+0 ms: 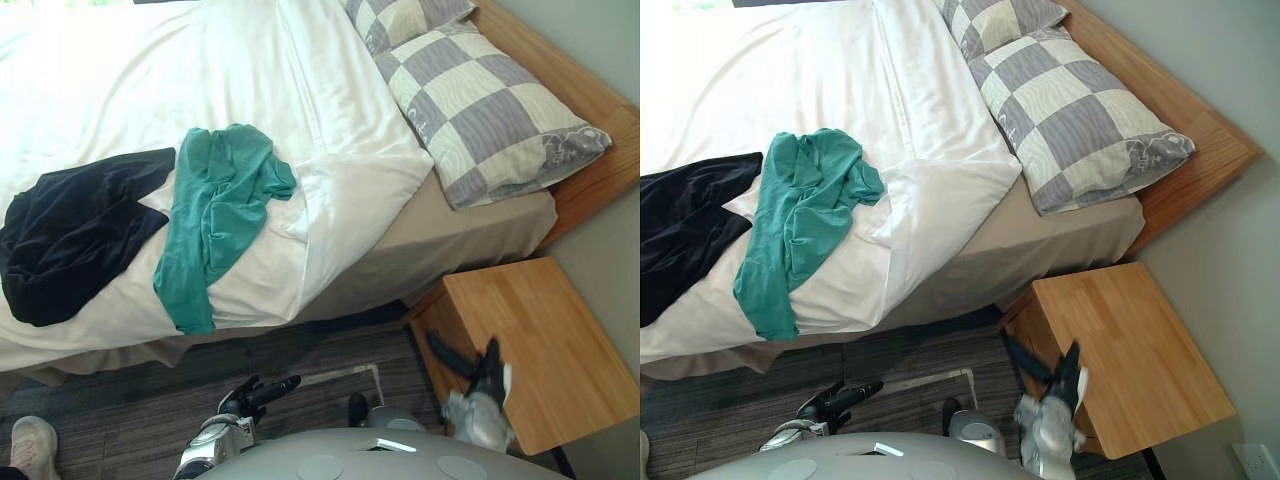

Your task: Tidy up the quilt and then pick up the clothes from the bed and put them into the laundry hamper

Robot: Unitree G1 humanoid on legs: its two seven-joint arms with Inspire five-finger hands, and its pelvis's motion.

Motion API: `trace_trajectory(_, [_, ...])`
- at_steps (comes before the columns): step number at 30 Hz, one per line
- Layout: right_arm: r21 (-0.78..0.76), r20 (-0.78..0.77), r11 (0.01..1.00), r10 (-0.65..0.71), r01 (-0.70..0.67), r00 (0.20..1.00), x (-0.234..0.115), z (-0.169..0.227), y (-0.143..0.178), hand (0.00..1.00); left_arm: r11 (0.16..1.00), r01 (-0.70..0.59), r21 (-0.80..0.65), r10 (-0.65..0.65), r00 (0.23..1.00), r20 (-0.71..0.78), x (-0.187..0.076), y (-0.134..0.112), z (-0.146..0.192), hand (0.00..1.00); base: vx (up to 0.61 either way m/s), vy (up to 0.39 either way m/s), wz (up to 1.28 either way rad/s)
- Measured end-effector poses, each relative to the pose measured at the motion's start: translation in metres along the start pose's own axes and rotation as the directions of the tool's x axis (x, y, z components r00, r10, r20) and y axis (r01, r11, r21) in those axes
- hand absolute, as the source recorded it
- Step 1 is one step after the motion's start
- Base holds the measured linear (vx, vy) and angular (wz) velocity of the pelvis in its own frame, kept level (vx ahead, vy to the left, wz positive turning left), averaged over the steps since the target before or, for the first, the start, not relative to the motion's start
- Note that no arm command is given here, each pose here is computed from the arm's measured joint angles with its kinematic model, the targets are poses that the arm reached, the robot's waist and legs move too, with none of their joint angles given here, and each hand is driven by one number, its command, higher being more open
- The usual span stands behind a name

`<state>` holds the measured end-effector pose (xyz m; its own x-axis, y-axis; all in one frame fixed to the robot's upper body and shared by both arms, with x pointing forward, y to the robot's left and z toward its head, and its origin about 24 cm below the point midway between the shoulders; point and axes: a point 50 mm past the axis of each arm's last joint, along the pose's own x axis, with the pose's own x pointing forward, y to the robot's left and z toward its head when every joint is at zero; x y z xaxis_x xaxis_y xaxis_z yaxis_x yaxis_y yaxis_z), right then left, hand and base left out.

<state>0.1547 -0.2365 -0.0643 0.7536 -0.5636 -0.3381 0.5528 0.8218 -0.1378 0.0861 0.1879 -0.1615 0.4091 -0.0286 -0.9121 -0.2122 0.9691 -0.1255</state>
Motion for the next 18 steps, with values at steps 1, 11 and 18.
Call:
trace_trajectory(1, [-0.039,0.075,0.999,0.024,-0.021,0.997,0.009,0.020,0.001,1.00,1.000,-0.004,0.016,0.004,1.000,-0.001,-0.001,0.002,0.001,1.00,-0.10,0.027,0.04])
trace_trajectory(11, [-0.411,0.307,0.891,0.335,-0.194,0.891,0.060,0.130,0.039,1.00,0.995,-0.026,0.096,0.025,1.000,0.014,-0.003,0.011,0.006,1.00,-0.07,0.021,0.15])
trace_trajectory(18, [-0.516,0.334,0.814,0.478,-0.267,0.812,0.065,0.165,0.075,1.00,0.988,-0.092,0.121,0.087,0.995,0.047,-0.007,0.029,0.017,1.00,-0.01,0.041,0.26])
